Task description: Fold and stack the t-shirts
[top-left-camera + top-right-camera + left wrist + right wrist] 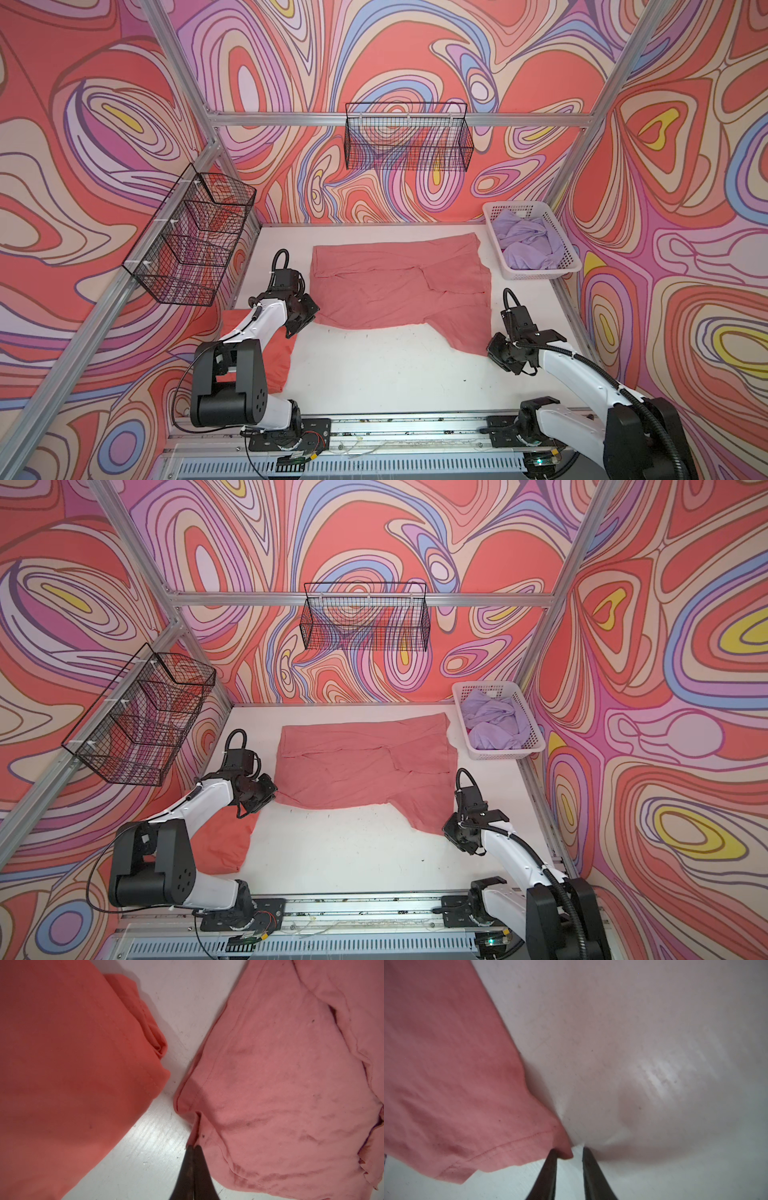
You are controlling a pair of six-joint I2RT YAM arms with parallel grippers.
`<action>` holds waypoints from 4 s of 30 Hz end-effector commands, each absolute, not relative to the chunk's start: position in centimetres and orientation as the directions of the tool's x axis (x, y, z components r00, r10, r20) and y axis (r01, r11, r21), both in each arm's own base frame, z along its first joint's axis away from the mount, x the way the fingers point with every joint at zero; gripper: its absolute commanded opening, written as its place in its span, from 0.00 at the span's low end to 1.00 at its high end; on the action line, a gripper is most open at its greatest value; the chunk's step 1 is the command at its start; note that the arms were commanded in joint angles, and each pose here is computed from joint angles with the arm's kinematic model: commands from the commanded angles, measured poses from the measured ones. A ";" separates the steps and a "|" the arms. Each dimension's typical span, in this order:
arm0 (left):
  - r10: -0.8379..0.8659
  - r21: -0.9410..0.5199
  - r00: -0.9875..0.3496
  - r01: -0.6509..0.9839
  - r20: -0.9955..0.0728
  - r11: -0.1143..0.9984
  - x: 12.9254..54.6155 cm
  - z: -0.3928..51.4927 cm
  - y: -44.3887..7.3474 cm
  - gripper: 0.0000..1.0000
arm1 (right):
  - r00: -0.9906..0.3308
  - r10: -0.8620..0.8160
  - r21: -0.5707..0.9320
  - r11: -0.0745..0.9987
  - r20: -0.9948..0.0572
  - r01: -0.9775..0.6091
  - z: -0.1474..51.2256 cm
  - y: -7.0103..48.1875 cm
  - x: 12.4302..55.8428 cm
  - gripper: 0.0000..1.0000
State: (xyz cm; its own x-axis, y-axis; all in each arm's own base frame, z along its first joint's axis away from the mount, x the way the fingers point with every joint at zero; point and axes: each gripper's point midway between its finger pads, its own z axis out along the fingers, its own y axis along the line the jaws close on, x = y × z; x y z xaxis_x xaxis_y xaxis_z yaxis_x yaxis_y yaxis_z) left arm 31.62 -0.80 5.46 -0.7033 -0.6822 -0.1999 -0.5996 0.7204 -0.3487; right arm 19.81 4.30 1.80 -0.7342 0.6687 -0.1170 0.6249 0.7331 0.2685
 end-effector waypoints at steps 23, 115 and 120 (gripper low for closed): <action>-0.686 -0.380 -0.691 -0.585 -0.229 0.716 31.5 8.2 -0.9 0.00 | -0.719 0.661 0.304 0.745 -0.216 0.594 8.2 3.9 22.1 0.00; -0.673 -0.321 -0.712 -0.601 -0.201 0.732 38.8 6.2 0.5 0.00 | -0.843 0.374 0.218 0.925 -0.387 0.311 9.3 2.7 50.5 0.00; -0.680 -0.325 -0.704 -0.606 -0.206 0.726 38.8 6.0 0.5 0.00 | -0.845 0.372 0.208 0.926 -0.383 0.314 8.8 2.6 50.5 0.00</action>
State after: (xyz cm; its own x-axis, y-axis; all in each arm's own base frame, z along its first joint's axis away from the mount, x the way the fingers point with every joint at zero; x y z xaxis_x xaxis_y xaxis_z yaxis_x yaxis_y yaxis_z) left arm 39.06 0.05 6.82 -0.7113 -0.6712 -0.2087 -0.5896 0.7314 -0.3427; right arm 50.14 2.98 9.20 -0.8483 0.3721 -0.3767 0.3114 0.9260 0.2134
